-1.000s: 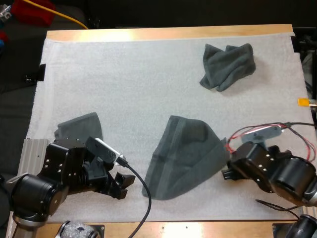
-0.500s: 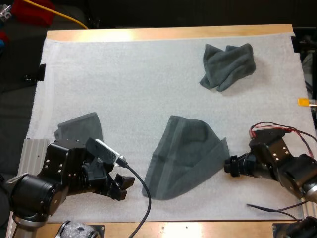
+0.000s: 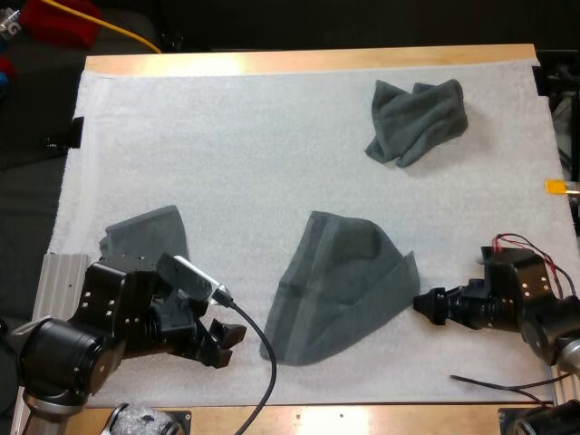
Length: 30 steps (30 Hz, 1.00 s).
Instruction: Pick towel from pile, fold and stack
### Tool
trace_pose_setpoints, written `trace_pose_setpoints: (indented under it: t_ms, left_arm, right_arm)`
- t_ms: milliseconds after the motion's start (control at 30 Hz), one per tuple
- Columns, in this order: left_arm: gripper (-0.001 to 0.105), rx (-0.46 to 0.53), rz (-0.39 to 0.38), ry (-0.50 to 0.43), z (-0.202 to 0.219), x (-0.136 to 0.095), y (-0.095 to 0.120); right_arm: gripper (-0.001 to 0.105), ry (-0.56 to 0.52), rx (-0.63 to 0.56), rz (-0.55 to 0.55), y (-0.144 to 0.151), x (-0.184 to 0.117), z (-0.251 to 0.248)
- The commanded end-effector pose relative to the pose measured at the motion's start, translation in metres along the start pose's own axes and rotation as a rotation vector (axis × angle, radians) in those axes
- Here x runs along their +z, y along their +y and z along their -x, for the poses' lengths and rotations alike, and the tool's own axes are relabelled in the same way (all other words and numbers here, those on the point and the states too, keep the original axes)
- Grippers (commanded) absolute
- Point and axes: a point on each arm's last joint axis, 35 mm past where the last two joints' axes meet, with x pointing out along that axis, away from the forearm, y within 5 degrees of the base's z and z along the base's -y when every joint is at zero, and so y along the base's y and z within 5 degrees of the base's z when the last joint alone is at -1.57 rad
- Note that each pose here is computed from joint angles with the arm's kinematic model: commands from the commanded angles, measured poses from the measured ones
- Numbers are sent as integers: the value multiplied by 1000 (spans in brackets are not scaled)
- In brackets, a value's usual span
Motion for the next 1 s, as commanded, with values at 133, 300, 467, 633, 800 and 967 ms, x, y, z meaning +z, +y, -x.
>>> trace_pose_setpoints:
  t_ms: [133, 300, 467, 633, 800, 967]
  left_arm:
    - [68, -2, 26, 32, 1, -3, 0]
    - [68, 0, 30, 40, 1, -4, 0]
    - [68, 0, 31, 41, 1, -5, 0]
    - [68, 0, 33, 41, 1, -5, 0]
    - [68, 0, 33, 41, 1, -5, 0]
    - [68, 0, 33, 41, 1, -5, 0]
  right_arm:
    - [75, -12, 65, -17, -8, -3, -8]
    - [75, -6, 110, -19, -13, 3, -23]
    - [75, 4, 179, -21, -18, 7, -42]
    - [75, -9, 287, 2, -21, 11, -54]
    - [75, -40, 434, 31, -17, 16, -57]
    - [75, -14, 484, 11, -16, 13, -57]
